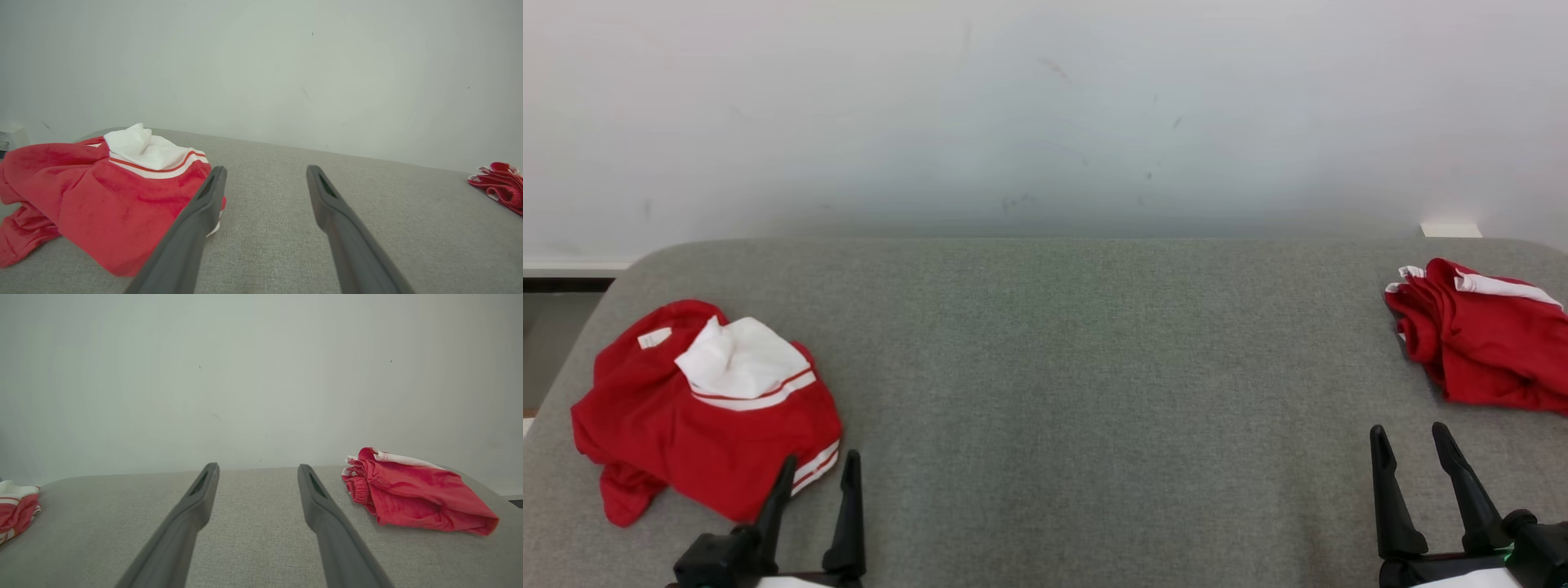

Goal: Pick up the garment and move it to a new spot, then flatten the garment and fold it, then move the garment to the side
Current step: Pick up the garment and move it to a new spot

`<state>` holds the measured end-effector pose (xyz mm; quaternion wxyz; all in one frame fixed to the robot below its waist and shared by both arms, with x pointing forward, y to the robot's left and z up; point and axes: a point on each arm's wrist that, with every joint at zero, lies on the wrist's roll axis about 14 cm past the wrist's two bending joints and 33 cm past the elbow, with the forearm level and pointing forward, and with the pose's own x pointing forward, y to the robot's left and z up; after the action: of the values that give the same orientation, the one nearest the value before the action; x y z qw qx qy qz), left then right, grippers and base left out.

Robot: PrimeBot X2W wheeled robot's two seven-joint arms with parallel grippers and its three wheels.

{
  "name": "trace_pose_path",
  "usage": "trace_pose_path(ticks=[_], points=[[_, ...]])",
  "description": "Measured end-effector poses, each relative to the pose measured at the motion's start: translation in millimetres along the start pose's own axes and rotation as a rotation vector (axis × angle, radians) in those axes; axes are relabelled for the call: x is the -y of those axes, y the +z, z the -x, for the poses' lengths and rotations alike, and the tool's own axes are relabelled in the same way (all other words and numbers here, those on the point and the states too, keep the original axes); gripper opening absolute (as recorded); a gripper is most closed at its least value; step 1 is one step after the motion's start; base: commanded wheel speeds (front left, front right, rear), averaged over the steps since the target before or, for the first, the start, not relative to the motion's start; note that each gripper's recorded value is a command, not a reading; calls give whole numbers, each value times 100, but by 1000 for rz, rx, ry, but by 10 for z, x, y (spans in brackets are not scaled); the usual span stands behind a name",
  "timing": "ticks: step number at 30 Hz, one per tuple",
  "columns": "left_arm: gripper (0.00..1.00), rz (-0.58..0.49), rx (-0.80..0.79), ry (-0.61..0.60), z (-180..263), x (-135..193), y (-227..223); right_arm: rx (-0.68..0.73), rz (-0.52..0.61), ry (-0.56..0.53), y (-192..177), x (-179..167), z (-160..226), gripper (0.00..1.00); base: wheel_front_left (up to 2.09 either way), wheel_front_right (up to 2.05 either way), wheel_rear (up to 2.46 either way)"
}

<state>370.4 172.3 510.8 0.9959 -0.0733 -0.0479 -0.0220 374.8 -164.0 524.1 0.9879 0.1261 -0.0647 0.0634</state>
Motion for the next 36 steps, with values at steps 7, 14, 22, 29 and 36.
trace_pose_path(ticks=[7, 14, 22, 29, 36], points=[[100, 2, 8, -20, -39, 72, 24, 4, -7, 4, 7, -31, 4, 100, 0, 0, 0], [100, 3, 6, -22, -17, 82, 22, -1, -10, 20, -10, -89, -10, 100, 0, 0, 0], [100, -4, 24, 17, 37, -45, 89, -16, -15, 94, -69, -332, -121, 100, 0, 0, 0], [100, -25, 45, 138, 222, -435, 182, -55, -46, 247, -221, -866, -280, 100, 0, 0, 0], [100, -38, 50, 289, 568, -872, 230, -93, -81, 405, -363, -1448, -390, 100, 0, 0, 0]])
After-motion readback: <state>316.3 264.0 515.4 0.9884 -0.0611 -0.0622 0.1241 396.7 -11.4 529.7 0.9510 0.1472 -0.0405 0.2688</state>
